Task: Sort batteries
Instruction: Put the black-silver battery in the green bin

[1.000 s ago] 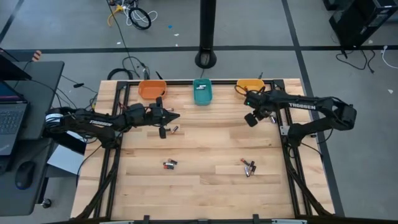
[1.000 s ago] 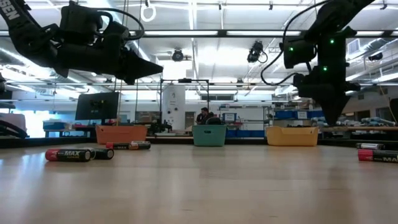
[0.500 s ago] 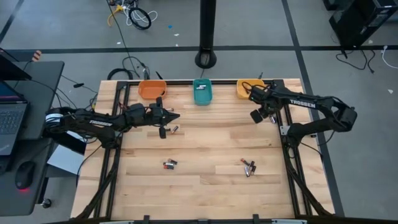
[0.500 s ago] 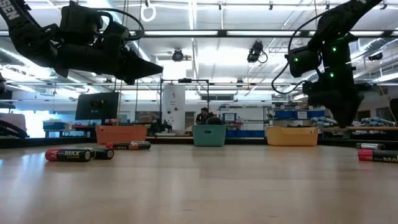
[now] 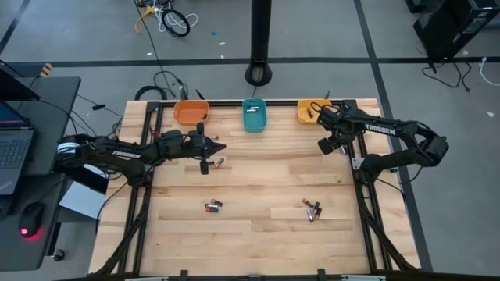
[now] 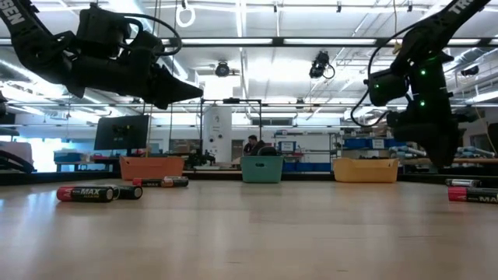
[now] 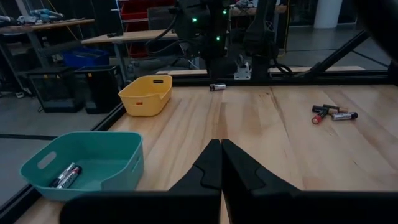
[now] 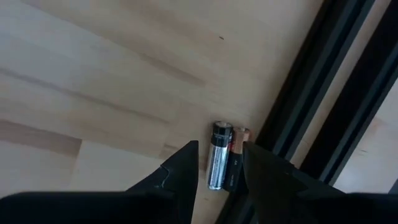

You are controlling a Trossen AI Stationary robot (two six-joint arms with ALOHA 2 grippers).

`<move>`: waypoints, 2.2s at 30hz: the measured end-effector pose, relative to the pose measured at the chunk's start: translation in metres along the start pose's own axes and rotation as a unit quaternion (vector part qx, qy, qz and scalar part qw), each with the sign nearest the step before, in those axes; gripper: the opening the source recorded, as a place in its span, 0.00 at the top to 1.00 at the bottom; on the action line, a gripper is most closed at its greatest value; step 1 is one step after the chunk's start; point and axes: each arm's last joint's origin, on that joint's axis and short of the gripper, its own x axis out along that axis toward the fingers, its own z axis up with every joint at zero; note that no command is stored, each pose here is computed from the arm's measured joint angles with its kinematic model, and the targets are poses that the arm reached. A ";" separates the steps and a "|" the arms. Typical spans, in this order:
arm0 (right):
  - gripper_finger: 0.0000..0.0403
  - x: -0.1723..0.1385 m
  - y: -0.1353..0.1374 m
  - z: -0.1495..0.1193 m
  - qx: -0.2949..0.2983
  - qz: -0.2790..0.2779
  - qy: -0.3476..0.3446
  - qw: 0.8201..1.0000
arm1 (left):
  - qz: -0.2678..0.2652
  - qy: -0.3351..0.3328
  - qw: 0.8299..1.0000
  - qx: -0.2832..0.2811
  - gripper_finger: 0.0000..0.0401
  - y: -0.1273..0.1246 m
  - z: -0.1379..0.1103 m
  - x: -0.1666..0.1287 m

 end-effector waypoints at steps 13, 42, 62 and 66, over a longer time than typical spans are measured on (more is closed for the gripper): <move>0.67 0.030 0.006 0.012 -0.027 -0.015 0.078 0.997 | 0.000 0.000 1.000 0.000 0.99 0.000 0.000 0.000; 0.80 0.015 0.062 0.007 -0.174 0.196 0.020 0.965 | 0.000 0.001 1.000 0.011 0.99 0.000 0.000 0.000; 0.86 -0.126 0.162 0.086 -0.275 0.270 -0.266 0.883 | 0.000 -0.003 1.000 0.012 0.99 0.000 0.000 0.000; 0.86 -0.127 0.180 0.120 -0.307 0.251 -0.275 0.876 | 0.000 -0.002 1.000 0.011 0.99 0.000 0.000 0.000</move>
